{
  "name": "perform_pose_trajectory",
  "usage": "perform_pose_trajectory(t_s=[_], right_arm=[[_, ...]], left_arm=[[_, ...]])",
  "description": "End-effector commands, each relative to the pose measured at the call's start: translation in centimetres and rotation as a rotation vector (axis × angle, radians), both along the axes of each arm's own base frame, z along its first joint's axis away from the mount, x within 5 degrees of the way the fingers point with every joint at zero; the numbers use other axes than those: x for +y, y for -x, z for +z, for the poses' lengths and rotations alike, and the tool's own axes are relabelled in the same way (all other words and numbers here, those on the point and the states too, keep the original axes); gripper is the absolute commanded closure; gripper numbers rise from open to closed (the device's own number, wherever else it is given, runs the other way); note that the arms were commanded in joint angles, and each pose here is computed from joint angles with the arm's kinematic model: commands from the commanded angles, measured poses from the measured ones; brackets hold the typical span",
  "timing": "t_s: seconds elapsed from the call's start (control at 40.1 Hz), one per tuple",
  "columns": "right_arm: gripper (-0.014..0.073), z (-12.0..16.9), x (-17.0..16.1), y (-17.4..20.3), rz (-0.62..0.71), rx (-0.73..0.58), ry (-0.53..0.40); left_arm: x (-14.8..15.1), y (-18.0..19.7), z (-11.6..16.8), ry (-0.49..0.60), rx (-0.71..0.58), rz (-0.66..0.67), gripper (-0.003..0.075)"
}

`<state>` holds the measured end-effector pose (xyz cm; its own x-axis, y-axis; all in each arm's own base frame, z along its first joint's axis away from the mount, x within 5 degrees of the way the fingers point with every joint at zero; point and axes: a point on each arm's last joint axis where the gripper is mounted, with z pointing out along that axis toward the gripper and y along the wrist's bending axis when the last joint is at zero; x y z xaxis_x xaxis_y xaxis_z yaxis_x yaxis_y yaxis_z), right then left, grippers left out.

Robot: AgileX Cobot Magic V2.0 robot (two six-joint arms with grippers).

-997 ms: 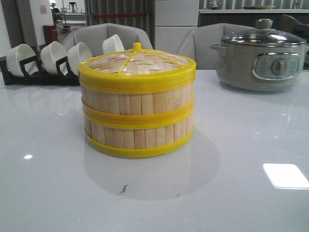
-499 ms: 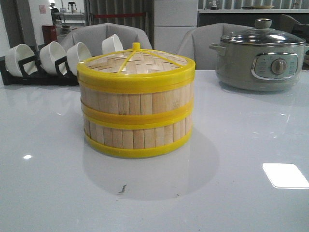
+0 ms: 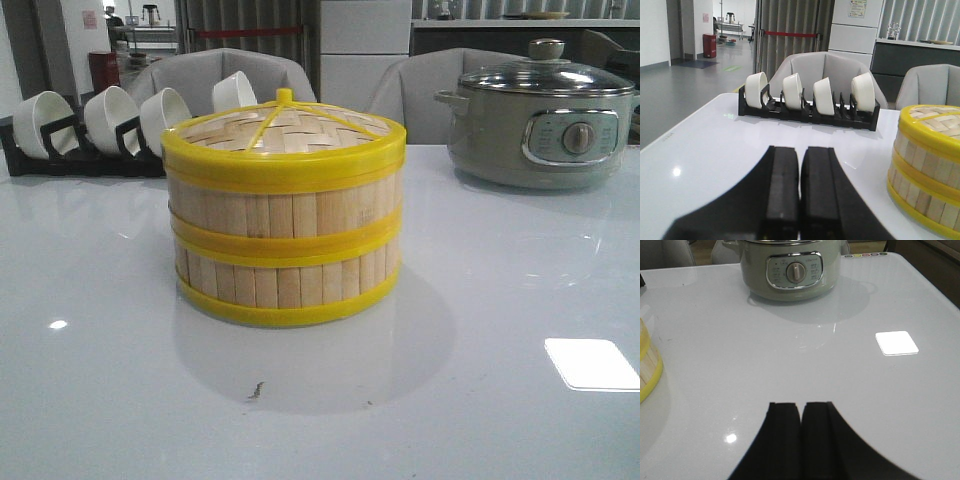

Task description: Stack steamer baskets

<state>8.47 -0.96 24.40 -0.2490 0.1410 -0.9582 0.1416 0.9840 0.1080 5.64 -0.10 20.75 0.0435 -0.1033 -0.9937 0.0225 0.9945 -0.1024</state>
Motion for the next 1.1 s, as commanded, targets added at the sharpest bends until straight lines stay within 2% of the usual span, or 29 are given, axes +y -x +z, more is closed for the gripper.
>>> perform_pose_trajectory(t_s=[0.0, 0.175, 0.374, 1.072], right_arm=[[0.0532, 1.65, -0.13, -0.23, -0.006, -0.103, 0.034], [0.0532, 1.65, -0.13, -0.23, -0.006, -0.103, 0.034], [0.0532, 1.65, -0.13, -0.23, -0.006, -0.103, 0.034], [0.0532, 1.65, -0.13, -0.23, -0.006, -0.103, 0.034]], left_arm=[[0.03, 0.20, 0.91, -0.016, -0.110, 0.008, 0.0622], [0.02, 0.23, 1.09, -0.018, -0.130, 0.007, 0.0622], [0.04, 0.12, 0.29, -0.035, -0.042, 0.010, 0.0622], [0.04, 0.12, 0.29, -0.035, -0.042, 0.010, 0.0622]])
